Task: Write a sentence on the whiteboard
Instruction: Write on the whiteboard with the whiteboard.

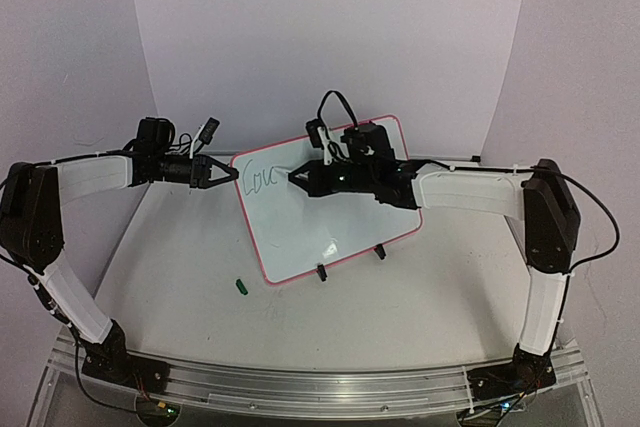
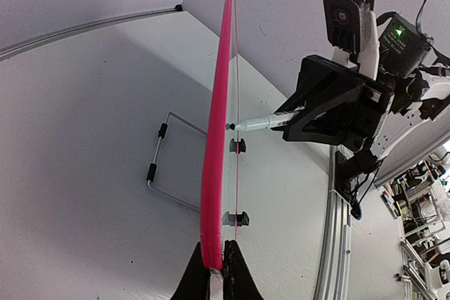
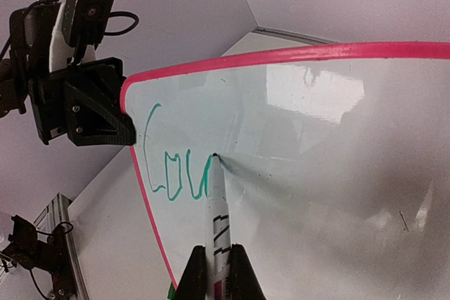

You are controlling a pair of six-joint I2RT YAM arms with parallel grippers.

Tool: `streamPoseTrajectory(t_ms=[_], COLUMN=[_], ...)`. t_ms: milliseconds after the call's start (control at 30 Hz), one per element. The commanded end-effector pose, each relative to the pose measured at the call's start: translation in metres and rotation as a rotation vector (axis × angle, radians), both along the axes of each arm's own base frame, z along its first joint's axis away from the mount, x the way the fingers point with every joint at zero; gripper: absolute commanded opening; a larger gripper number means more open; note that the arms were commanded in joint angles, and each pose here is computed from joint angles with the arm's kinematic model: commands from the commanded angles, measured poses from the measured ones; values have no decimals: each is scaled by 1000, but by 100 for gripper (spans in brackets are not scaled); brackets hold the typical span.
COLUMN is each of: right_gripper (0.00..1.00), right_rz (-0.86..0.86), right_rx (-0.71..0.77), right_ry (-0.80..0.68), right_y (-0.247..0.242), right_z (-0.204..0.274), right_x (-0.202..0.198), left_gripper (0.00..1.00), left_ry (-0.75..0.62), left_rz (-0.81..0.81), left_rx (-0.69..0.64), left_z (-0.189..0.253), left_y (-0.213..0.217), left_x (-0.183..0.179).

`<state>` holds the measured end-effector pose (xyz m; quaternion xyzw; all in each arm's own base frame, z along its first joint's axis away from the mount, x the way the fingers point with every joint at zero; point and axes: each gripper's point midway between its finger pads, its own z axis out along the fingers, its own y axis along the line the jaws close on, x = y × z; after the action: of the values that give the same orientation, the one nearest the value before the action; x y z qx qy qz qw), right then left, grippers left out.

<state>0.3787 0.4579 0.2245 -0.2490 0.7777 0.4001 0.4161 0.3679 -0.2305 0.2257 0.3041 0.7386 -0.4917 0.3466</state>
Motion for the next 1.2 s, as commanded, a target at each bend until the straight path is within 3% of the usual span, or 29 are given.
streamPoseTrajectory(t_ms=[0, 767, 1167], right_gripper=[0, 0, 0], right_rz=[-77, -33, -57], right_rx=[19, -16, 34], right_ry=[-29, 25, 0], right_y=[-8, -21, -21], right_z=[15, -15, -3], right_x=[16, -7, -3], left_gripper=[0, 0, 0], left_ry=[-83, -83, -83], left_rz=[-29, -30, -31], left_rx=[21, 21, 21], left_z=[10, 10, 10], left_y=[-6, -6, -6], left_x=[-6, -6, -7])
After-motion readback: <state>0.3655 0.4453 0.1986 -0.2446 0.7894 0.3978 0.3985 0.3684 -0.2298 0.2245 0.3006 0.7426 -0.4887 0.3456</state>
